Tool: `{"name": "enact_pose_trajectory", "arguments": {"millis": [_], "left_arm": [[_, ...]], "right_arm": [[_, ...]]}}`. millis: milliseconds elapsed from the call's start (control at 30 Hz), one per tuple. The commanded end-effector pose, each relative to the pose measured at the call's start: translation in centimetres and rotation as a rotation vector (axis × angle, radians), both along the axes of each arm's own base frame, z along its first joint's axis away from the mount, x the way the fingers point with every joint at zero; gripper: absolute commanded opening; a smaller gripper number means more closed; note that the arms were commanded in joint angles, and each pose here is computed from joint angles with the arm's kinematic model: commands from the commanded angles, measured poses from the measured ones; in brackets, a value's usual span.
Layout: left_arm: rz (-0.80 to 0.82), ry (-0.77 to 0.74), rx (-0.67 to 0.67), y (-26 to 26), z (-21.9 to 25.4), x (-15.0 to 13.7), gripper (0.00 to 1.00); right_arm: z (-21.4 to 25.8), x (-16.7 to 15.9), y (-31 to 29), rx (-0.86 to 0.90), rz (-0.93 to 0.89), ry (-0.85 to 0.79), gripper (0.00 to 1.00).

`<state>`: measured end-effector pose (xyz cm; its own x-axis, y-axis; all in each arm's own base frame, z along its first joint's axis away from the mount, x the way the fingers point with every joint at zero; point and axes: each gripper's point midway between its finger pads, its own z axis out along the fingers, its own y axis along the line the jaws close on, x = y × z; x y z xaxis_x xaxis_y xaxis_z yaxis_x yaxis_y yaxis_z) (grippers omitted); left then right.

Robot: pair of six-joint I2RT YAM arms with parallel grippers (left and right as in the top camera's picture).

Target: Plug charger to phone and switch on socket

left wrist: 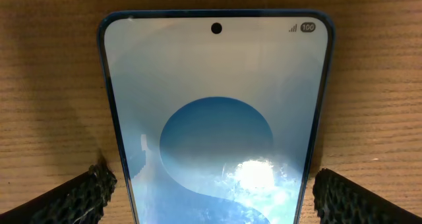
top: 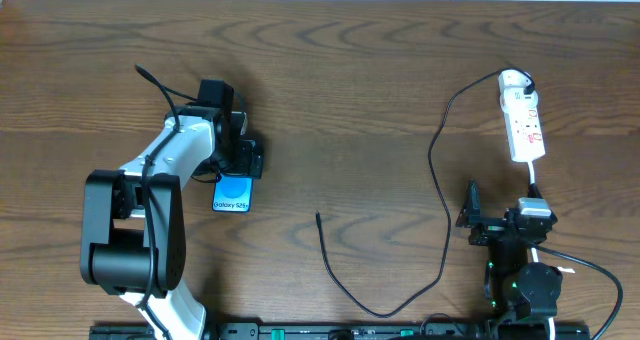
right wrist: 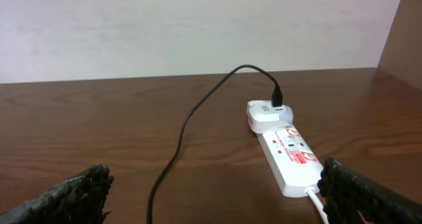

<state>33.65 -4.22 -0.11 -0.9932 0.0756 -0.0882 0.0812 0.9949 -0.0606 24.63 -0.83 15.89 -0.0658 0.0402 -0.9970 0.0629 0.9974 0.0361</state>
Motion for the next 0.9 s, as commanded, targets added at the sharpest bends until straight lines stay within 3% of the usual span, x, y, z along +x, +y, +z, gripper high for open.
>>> {"name": "enact_pose_trajectory", "arguments": {"millis": [0, 867], "left_arm": [[0.002, 0.029, -0.006, -0.1, -0.9, -0.9, 0.99], [0.002, 0.036, 0.01, 0.2, -2.3, -1.9, 0.99]], "right_arm": [[0.0, 0.0, 0.0, 0.012, -0.005, -0.003, 0.99], [0.0, 0.0, 0.0, 0.012, -0.005, -0.003, 0.99]]}}
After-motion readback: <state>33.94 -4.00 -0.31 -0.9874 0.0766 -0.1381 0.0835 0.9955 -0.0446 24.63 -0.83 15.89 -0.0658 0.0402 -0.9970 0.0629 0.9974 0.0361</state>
